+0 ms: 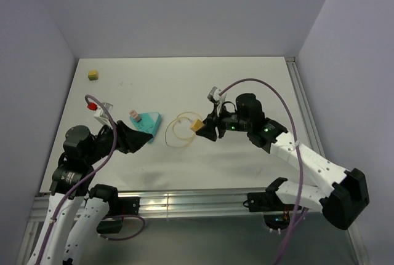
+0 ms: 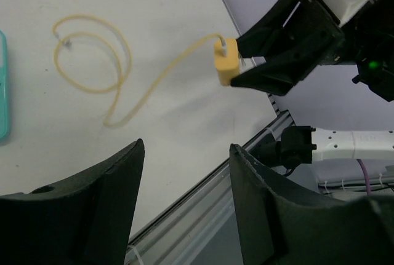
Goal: Insert the plug
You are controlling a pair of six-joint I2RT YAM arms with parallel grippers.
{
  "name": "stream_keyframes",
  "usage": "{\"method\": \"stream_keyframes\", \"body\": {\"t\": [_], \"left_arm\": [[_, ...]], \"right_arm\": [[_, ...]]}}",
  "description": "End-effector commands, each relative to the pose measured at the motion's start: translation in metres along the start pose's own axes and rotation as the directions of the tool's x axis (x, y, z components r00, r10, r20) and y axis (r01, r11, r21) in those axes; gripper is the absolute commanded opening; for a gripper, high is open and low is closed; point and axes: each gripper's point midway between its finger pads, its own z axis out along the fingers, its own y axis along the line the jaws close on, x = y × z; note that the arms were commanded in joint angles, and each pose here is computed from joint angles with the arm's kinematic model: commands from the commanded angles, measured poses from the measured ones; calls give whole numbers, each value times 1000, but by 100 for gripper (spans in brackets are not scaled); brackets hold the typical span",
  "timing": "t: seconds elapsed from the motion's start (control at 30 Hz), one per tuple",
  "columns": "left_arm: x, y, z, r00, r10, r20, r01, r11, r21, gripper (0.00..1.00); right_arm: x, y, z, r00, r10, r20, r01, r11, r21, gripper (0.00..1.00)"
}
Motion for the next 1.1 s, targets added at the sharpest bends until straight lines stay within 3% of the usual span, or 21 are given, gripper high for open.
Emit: {"method": "stream_keyframes", "body": {"t": [0.0,0.13,0.33,0.5,0.67,0.87,1.07], "left_arm": [[-23,-38,-12,993,101,59,-107,988,116,63],[-32,-66,-26,987,128,98,-146,967,207,63],[-43,-86,-43,979,142,146,-172,960,221,65],[-30,-86,-37,992,115,43,-122,957,262,71],[-15,-80,-27,996,71,-49,-54,955,293,85],[3,-61,-5,989,-31,-142,73,949,307,81],[8,-48,7,985,-32,-167,79,955,285,80]], "right_arm": [[-28,47,-27,986,-150,79,158,982,-107,0],[-29,90,-47,980,-177,90,193,959,-206,0],[-16,105,-35,985,-175,8,172,955,-240,0],[-7,117,-17,980,-197,-30,182,947,-266,0],[-4,122,-5,976,-215,-43,194,939,-284,0],[-10,121,1,967,-253,-35,234,931,-281,0],[-23,121,13,954,-297,-31,276,917,-287,0]]}}
